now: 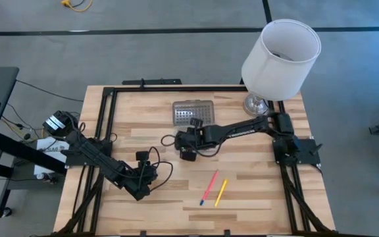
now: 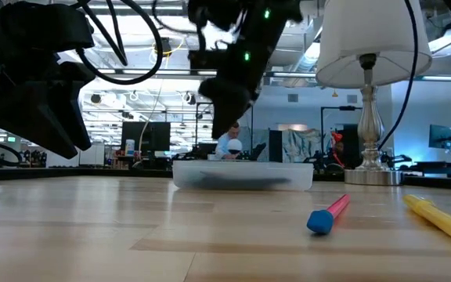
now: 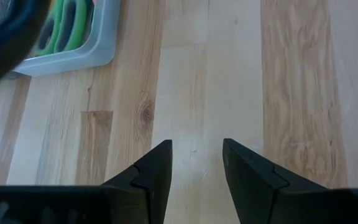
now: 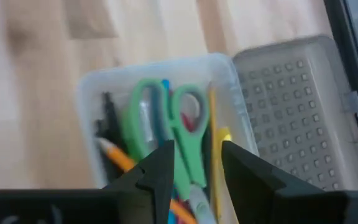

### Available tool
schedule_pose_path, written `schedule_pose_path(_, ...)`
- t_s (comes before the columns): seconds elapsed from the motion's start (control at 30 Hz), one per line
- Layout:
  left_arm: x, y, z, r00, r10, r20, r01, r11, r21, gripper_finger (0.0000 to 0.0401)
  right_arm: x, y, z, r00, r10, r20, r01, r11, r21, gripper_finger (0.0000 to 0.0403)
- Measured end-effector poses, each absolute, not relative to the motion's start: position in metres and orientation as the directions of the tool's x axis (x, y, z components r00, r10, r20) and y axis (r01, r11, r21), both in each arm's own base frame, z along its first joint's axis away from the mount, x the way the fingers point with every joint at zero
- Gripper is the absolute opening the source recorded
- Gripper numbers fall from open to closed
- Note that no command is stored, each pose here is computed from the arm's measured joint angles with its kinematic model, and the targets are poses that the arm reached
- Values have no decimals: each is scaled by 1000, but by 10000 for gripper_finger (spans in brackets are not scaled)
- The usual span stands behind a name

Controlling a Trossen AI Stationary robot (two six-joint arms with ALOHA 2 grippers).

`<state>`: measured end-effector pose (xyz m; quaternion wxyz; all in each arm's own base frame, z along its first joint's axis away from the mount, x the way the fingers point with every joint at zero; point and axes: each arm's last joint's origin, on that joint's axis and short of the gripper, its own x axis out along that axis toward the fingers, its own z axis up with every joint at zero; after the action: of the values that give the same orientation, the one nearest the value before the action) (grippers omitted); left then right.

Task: Pick & place school supplies into a supply box
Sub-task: Put the yellow pen into the gray supply box

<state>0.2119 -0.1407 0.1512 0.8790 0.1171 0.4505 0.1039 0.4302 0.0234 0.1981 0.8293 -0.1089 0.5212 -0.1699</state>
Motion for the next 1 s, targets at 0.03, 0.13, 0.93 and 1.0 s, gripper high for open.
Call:
schedule_pose_path(0.03, 212, -141, 151, 572, 288, -768, -77, 951, 300, 138, 429, 30, 201, 395, -391, -831, 150, 920, -361, 124)
schedule_pose_path(0.13, 212, -141, 151, 573, 289, -767, -77, 951, 300, 138, 424, 53, 209, 373, -376, -848, 80, 924, -374, 121)
schedule_pose_path(0.93, 217, -143, 154, 632, 294, -717, -87, 946, 311, 138, 330, 225, 210, 291, -334, -897, -21, 935, -355, 118)
schedule_pose_path(1.0, 222, -146, 156, 666, 274, -694, -59, 947, 317, 138, 322, 235, 208, 310, -353, -882, 23, 931, -365, 118)
